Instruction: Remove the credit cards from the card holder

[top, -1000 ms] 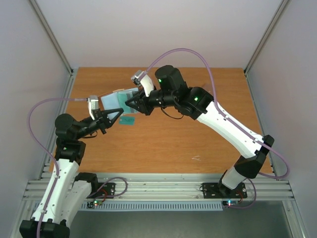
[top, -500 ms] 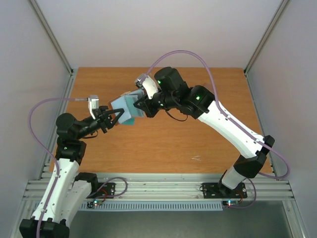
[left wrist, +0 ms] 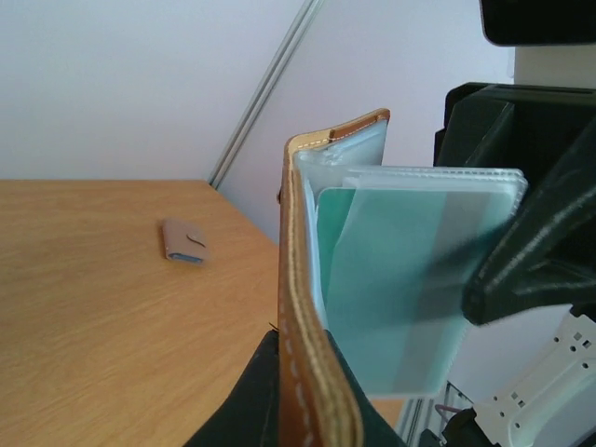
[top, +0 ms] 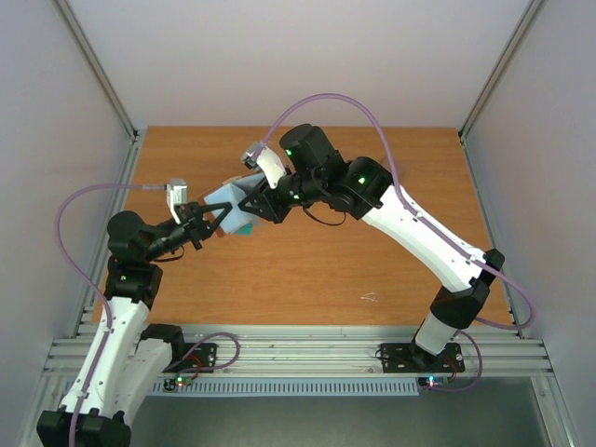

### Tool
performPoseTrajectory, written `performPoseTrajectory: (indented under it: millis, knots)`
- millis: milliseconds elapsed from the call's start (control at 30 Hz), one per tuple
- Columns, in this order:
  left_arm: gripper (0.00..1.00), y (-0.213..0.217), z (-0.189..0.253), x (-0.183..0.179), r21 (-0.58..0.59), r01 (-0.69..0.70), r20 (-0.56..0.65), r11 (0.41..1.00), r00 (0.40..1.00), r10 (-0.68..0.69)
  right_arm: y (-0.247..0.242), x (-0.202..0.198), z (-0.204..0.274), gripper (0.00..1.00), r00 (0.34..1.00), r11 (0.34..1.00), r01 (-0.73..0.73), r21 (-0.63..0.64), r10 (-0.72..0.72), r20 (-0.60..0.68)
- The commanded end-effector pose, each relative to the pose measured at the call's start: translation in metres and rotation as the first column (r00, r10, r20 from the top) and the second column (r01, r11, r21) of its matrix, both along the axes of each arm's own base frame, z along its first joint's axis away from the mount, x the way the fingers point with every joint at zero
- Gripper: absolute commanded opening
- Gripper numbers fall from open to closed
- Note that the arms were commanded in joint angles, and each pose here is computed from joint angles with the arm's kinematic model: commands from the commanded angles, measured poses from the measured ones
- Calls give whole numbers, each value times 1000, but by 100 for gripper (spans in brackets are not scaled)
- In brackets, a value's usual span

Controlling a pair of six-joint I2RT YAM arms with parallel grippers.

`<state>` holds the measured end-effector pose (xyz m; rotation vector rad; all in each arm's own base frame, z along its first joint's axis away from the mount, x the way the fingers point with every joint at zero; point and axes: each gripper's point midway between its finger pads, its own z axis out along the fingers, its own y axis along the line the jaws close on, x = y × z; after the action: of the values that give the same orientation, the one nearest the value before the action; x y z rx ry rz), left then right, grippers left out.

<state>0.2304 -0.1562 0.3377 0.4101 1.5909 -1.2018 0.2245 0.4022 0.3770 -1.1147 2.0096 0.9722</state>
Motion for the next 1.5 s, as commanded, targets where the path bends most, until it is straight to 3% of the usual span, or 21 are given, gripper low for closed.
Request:
performPoseTrajectory:
  millis: [0,267,400,567,733,1000,1233,1467]
  knots:
    - [0,1,12,1,-47,-7,18,999,1000,8,8,-14,16,25,997,996,-74,54,73,21]
    - [0,5,10,9,-78,-32,-28,996,999,30,15,-41,12,42,977,975,-209,76,211,-29]
    - [0,5,12,8,-75,-31,-20,997,999,29,25,-42,2,48,977,977,-212,30,212,-16]
    - [0,4,12,7,-73,-26,-15,997,1000,25,22,-26,-1,53,991,991,-133,-15,133,23]
    - [0,3,16,4,-73,-10,2,997,1000,10,10,-3,-6,51,1000,999,-24,-36,24,8]
    - [0,-1,23,-4,-70,33,43,997,999,-30,-9,16,-14,64,996,994,85,-64,-85,11]
    - [0,-5,27,-14,-58,80,74,995,994,-76,7,7,-9,61,999,1000,-13,-14,13,-33]
    - [0,-6,29,-17,-54,99,85,994,992,-94,24,-14,4,43,984,984,-156,90,162,-75]
